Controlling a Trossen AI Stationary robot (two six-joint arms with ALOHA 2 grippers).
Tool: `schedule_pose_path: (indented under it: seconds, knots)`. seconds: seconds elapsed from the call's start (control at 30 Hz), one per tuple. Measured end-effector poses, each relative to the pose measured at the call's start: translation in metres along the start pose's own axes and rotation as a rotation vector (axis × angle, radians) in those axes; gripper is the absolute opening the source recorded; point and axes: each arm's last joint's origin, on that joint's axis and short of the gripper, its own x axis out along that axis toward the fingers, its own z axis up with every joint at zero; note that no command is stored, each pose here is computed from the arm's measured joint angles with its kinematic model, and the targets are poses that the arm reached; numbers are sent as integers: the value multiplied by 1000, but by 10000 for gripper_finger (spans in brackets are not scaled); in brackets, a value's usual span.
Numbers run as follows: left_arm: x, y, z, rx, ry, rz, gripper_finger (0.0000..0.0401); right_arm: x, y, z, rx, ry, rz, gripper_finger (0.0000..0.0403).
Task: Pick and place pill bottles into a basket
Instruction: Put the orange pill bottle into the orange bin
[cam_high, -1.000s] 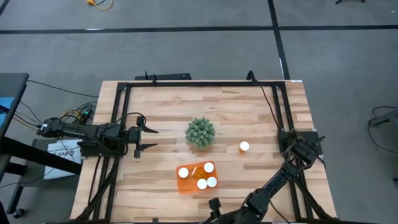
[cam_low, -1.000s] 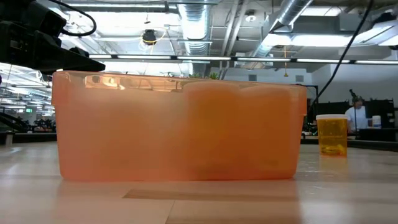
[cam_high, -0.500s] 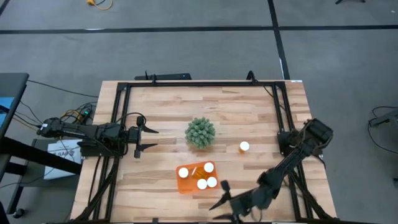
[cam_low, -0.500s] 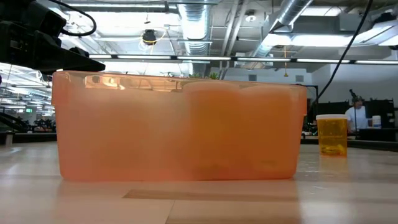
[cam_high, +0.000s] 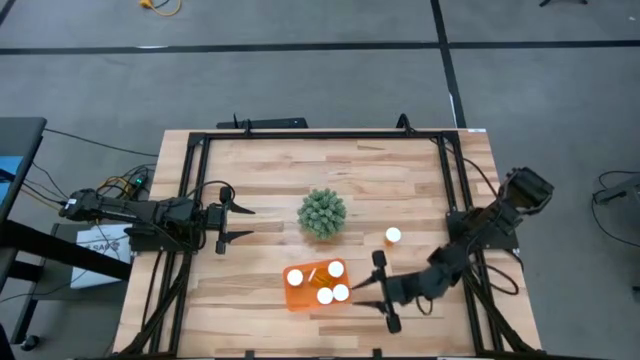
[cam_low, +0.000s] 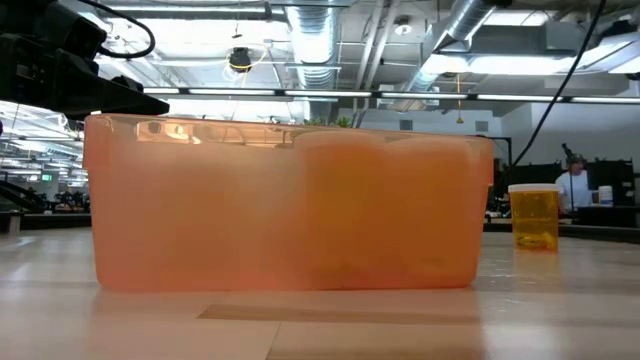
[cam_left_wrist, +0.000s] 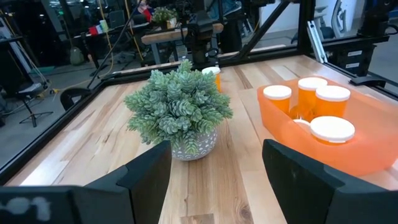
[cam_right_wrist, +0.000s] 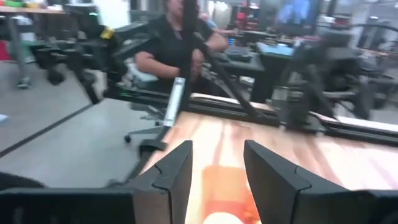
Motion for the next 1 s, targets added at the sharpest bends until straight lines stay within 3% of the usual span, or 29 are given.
schedule_pose_path:
  seconds: [0.43, 1.0]
  knots:
    - [0, 0, 0, -1, 0, 0, 242, -16, -51, -30, 42, -78, 18, 137]
    - [0, 0, 0, 2, 0, 0, 242, -56, -99, -45, 56, -76, -144, 134]
